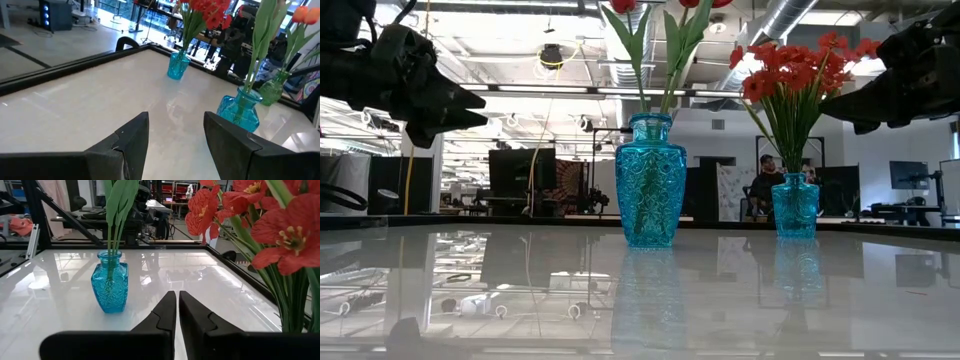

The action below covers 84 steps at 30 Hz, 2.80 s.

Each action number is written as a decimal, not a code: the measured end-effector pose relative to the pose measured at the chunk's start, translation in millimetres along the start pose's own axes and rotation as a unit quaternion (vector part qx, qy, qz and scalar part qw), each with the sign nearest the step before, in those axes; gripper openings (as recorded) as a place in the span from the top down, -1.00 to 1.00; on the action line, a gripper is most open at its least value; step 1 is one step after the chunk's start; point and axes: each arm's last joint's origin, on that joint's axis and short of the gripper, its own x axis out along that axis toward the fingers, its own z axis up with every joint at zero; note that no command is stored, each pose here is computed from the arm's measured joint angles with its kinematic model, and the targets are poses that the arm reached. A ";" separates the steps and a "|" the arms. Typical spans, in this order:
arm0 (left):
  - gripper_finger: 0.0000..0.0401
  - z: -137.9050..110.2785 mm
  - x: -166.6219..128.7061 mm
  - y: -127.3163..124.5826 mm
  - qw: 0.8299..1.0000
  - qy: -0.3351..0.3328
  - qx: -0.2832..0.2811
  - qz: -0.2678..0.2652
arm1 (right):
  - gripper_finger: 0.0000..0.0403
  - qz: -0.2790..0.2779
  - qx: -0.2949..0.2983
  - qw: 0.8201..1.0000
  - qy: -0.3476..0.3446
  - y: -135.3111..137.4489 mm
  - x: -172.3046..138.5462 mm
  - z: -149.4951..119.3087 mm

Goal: Sort flowers into vase by color
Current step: Return to Home Position

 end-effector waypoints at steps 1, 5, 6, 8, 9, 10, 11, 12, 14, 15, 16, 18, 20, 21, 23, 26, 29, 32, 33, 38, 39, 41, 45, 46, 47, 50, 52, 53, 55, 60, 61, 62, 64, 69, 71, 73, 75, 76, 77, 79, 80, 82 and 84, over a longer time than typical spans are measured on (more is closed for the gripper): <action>0.11 0.0 0.0 0.0 1.000 0.000 0.003 0.000 | 0.76 0.000 0.000 1.000 0.000 0.0 0.0 0.0; 0.11 0.0 0.0 0.0 1.000 0.000 0.017 0.000 | 0.76 0.000 0.000 1.000 0.000 0.0 0.0 0.0; 0.11 0.0 0.0 0.0 1.000 0.000 0.021 0.000 | 0.75 0.000 0.000 1.000 0.000 0.0 0.0 -0.1; 0.11 0.0 0.0 0.0 1.000 0.000 0.025 0.000 | 0.75 0.000 0.000 1.000 0.000 0.0 0.0 -0.1; 0.11 -0.1 0.0 0.0 1.000 0.000 0.025 0.000 | 0.75 0.000 0.000 1.000 0.000 0.0 0.0 -0.1; 0.11 -0.1 0.0 0.0 1.000 0.000 0.025 0.000 | 0.75 0.000 0.000 1.000 0.000 0.0 0.0 -0.1; 0.11 -0.1 0.0 0.0 1.000 0.000 0.025 0.000 | 0.75 0.000 0.000 1.000 0.000 0.0 0.0 -0.1; 0.11 -0.2 0.0 0.0 1.000 0.000 0.025 0.000 | 0.75 0.000 0.000 1.000 0.000 0.0 0.0 -0.1; 0.11 -0.2 0.0 0.0 1.000 0.000 0.025 0.000 | 0.75 0.000 0.000 1.000 0.000 0.0 0.0 -0.1; 0.11 -0.2 0.0 0.0 1.000 0.000 0.025 0.000 | 0.75 0.000 0.000 1.000 0.000 0.0 0.0 -0.1; 0.11 -0.2 0.0 0.0 1.000 0.000 0.025 0.000 | 0.75 0.000 0.000 1.000 0.000 0.0 0.0 -0.1; 0.11 -0.2 0.0 0.0 1.000 0.000 0.025 0.000 | 0.75 0.000 0.000 1.000 0.000 0.0 0.1 -0.2; 0.11 -0.2 0.0 0.0 1.000 0.000 0.025 0.000 | 0.75 0.000 0.000 1.000 0.000 0.0 0.1 -0.3; 0.11 -0.2 0.0 0.0 1.000 0.000 0.025 0.000 | 0.75 0.000 0.000 1.000 0.000 0.0 0.1 -0.2; 0.11 -0.2 0.0 0.0 1.000 0.000 0.025 0.000 | 0.75 0.000 0.000 1.000 0.000 0.0 0.1 -0.3; 0.11 -0.2 0.0 0.0 1.000 0.000 0.025 0.000 | 0.75 0.000 0.000 1.000 0.000 0.0 0.1 -0.3; 0.11 -0.2 0.0 0.1 1.000 0.001 0.025 0.000 | 0.75 0.000 0.000 1.000 0.000 0.0 0.1 -0.3; 0.11 -0.3 0.1 0.1 1.000 0.001 0.025 0.000 | 0.75 0.000 0.000 1.000 0.000 0.0 0.1 -0.3; 0.11 -0.3 0.1 0.1 1.000 0.001 0.025 0.000 | 0.75 0.000 0.000 1.000 0.000 0.0 0.1 -0.3; 0.11 -0.3 0.1 0.1 1.000 0.001 0.025 0.001 | 0.75 0.000 0.000 1.000 0.000 0.0 0.1 -0.3; 0.11 -0.3 0.1 0.1 1.000 0.001 0.025 0.000 | 0.75 0.000 0.000 1.000 0.000 0.0 0.1 -0.3; 0.11 -0.3 0.1 0.1 1.000 0.001 0.025 0.001 | 0.75 0.000 0.000 1.000 0.000 0.0 0.1 -0.3; 0.11 -0.5 0.1 0.1 1.000 0.001 0.025 0.001 | 0.75 0.000 0.000 1.000 0.000 0.0 0.1 -0.3; 0.11 -0.5 0.1 0.1 1.000 0.001 0.025 0.001 | 0.75 0.000 0.000 1.000 0.000 0.0 0.1 -0.3; 0.11 -0.5 0.1 0.1 1.000 0.001 0.025 0.001 | 0.75 0.000 0.000 1.000 0.000 0.0 0.1 -0.3; 0.11 -0.5 0.1 0.1 1.000 0.001 0.025 0.001 | 0.75 0.000 0.000 1.000 0.000 0.0 0.1 -0.3; 0.11 -0.5 0.1 0.1 1.000 0.001 0.025 0.001 | 0.75 0.000 0.000 1.000 0.000 0.0 0.1 -0.2; 0.11 -0.5 0.1 0.1 1.000 0.001 0.025 0.000 | 0.75 0.000 0.000 1.000 0.000 0.0 0.1 -0.3; 0.11 -0.5 0.1 0.1 1.000 0.001 0.025 0.001 | 0.75 0.000 0.000 1.000 0.000 0.0 0.1 -0.3; 0.11 -0.5 0.1 0.1 1.000 0.001 0.025 0.000 | 0.75 0.000 0.000 1.000 0.000 0.0 0.1 -0.2; 0.11 -0.5 0.1 0.1 1.000 0.001 0.025 0.001 | 0.75 0.000 0.000 1.000 0.000 0.0 0.1 -0.3; 0.11 -0.5 0.1 0.1 1.000 0.001 0.025 0.001 | 0.75 0.000 0.000 1.000 0.000 0.0 0.1 -0.3; 0.11 -0.5 0.1 0.1 1.000 0.001 0.025 0.001 | 0.75 0.000 0.000 1.000 0.000 0.0 0.1 -0.3; 0.11 -0.5 0.1 0.1 1.000 0.001 0.025 0.000 | 0.75 0.000 0.000 1.000 0.000 0.0 0.1 -0.3; 0.11 -0.5 0.1 0.1 1.000 0.001 0.025 0.001 | 0.75 0.000 0.000 1.000 0.000 0.0 0.0 -0.2; 0.11 -0.5 0.1 0.1 1.000 0.001 0.025 0.001 | 0.75 0.000 0.000 1.000 0.001 0.0 0.1 -0.3; 0.11 -0.5 0.1 0.1 1.000 0.001 0.025 0.000 | 0.75 0.000 0.000 1.000 0.000 0.0 0.1 -0.2; 0.11 -0.5 0.1 0.1 1.000 0.001 0.025 0.000 | 0.75 0.000 0.000 1.000 0.001 0.0 0.1 -0.3; 0.11 -0.5 0.1 0.1 1.000 0.001 0.025 0.001 | 0.75 0.000 0.000 1.000 0.000 0.0 0.1 -0.3; 0.11 -0.5 0.1 0.1 1.000 0.001 0.025 0.000 | 0.75 0.000 0.000 1.000 0.000 0.0 0.1 -0.3; 0.11 -0.5 0.1 0.1 1.000 0.001 0.025 0.001 | 0.75 0.000 0.000 1.000 0.000 0.0 0.1 -0.3; 0.11 -0.5 0.1 0.1 1.000 0.001 0.025 0.000 | 0.75 0.000 0.000 1.000 0.000 0.0 0.0 -0.3; 0.11 -0.6 0.1 0.2 1.000 0.001 0.025 0.001 | 0.75 0.000 0.000 1.000 0.001 0.0 0.1 -0.3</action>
